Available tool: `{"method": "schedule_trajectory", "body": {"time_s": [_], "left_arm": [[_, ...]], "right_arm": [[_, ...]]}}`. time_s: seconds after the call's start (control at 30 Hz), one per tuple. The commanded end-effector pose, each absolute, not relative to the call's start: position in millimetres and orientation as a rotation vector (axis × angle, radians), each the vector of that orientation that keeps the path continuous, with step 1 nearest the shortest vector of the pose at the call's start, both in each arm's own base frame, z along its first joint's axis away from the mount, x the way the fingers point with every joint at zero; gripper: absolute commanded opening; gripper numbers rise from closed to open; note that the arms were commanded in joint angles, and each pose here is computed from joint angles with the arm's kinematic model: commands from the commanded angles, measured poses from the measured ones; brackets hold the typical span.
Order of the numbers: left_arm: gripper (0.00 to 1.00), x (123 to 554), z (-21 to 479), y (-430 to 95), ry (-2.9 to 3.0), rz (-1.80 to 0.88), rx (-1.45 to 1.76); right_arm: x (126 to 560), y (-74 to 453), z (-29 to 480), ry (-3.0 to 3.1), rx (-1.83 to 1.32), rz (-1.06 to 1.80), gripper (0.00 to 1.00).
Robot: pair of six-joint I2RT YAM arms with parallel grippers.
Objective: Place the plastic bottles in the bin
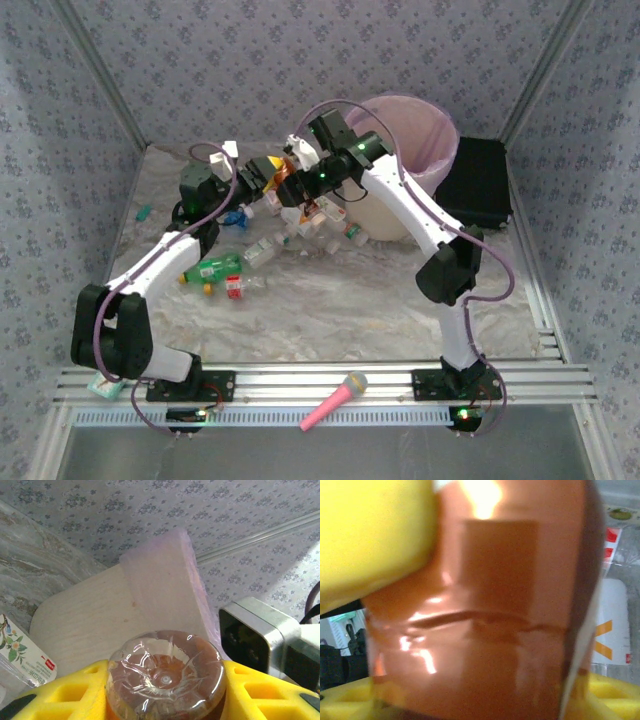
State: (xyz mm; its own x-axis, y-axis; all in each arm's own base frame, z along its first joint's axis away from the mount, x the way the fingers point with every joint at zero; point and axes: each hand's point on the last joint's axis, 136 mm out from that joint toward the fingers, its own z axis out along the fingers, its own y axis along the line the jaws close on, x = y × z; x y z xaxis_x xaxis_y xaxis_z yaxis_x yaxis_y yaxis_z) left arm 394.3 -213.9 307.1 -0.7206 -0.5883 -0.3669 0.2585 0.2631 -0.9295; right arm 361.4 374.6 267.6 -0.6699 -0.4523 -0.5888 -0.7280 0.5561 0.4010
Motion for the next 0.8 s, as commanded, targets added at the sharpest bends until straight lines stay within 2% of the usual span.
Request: {"method": "schedule_trajectory", "body": {"time_s": [0.0, 0.2, 0.27, 0.3, 0.47, 0.53, 0.6, 0.77], "left_arm": [[0.2, 391, 327, -218, 1.799, -1.549, -0.226], [0.24, 391, 324, -218, 1.812, -1.535, -0.228], [0.28, 391, 323, -216, 1.813, -1.524, -0.237], [0.33, 392, 322, -215, 1.815, -1.513, -0.241], [0.82, 387, 316, -200, 1.854, -1.35, -0.25], [0.93, 383, 313, -192, 1.86, -1.288, -0.258], [0.99, 377, 309, -186, 1.868, -1.239, -0.26], [1.0, 355, 289, -182, 1.984, -1.059, -0.203]], "right_arm": [[362, 370, 270, 2.371, -0.957, 0.874, 0.61], [366, 367, 274, 2.358, -0.946, 0.855, 0.48], [366, 367, 278, 2.35, -0.941, 0.854, 0.45], [366, 366, 279, 2.349, -0.939, 0.852, 0.44], [367, 355, 296, 2.326, -0.907, 0.781, 0.42], [367, 347, 307, 2.313, -0.879, 0.746, 0.41], [370, 336, 322, 2.287, -0.843, 0.693, 0.41], [377, 298, 353, 2.259, -0.745, 0.546, 0.35]]}}
